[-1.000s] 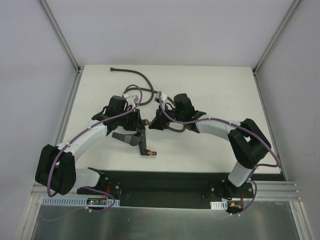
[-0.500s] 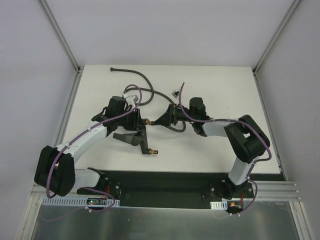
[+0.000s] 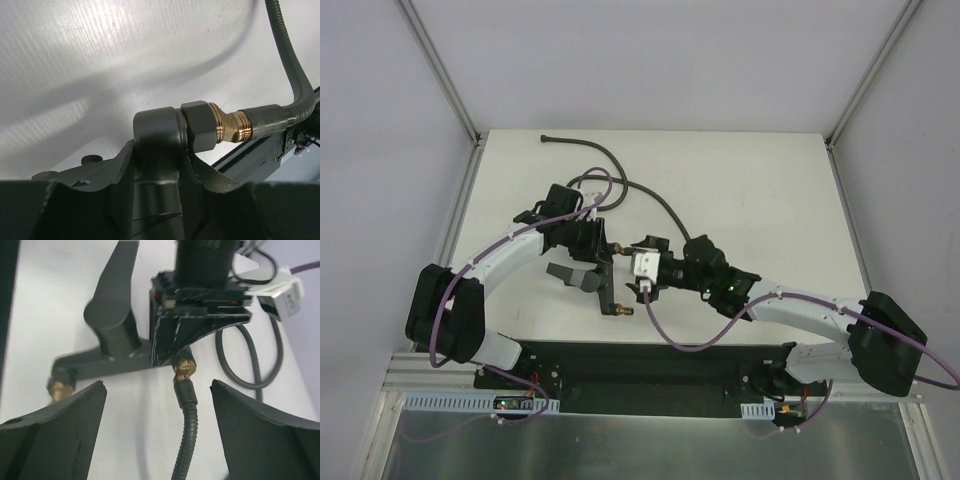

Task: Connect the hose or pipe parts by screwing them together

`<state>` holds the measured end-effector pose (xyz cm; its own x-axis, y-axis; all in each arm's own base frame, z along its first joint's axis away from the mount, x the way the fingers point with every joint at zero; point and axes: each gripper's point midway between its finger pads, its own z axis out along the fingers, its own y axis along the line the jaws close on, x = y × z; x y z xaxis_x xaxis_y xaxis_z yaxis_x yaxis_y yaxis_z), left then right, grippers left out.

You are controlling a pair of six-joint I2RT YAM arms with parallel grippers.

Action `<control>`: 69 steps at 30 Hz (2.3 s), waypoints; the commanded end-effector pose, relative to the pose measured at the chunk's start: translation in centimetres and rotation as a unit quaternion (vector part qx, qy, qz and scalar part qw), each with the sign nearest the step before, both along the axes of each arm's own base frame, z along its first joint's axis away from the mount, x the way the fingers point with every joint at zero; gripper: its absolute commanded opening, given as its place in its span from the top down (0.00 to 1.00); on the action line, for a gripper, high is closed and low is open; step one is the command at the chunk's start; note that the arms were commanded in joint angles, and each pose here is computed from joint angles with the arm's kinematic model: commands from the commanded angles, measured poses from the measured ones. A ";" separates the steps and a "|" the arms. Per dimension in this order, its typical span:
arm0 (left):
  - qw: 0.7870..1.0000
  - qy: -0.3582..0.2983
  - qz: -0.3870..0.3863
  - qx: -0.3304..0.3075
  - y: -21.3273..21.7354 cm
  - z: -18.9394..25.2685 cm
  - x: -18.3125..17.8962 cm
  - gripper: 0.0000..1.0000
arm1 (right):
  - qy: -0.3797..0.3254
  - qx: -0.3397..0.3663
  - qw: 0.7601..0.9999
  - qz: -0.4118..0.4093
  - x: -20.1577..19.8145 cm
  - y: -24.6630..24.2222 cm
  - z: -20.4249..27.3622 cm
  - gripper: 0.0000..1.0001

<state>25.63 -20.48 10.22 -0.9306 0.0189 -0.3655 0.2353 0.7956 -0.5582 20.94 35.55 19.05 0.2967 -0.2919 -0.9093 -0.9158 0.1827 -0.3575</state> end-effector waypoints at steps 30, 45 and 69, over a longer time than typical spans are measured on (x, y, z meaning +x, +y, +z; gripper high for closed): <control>0.992 -0.028 -0.052 -0.108 -3.2 6.4 0.3 1.00 | -0.127 -0.270 0.954 0.004 2.5 3.5 -7.4 0.99; 0.986 -0.106 -0.040 -0.122 -3.3 6.9 0.6 1.00 | 0.222 -0.098 0.966 0.087 0.7 5.5 -5.0 1.00; 0.991 -0.126 0.009 -0.048 -1.5 4.6 1.7 1.00 | 0.380 0.082 0.920 -0.050 5.6 1.0 -2.6 0.22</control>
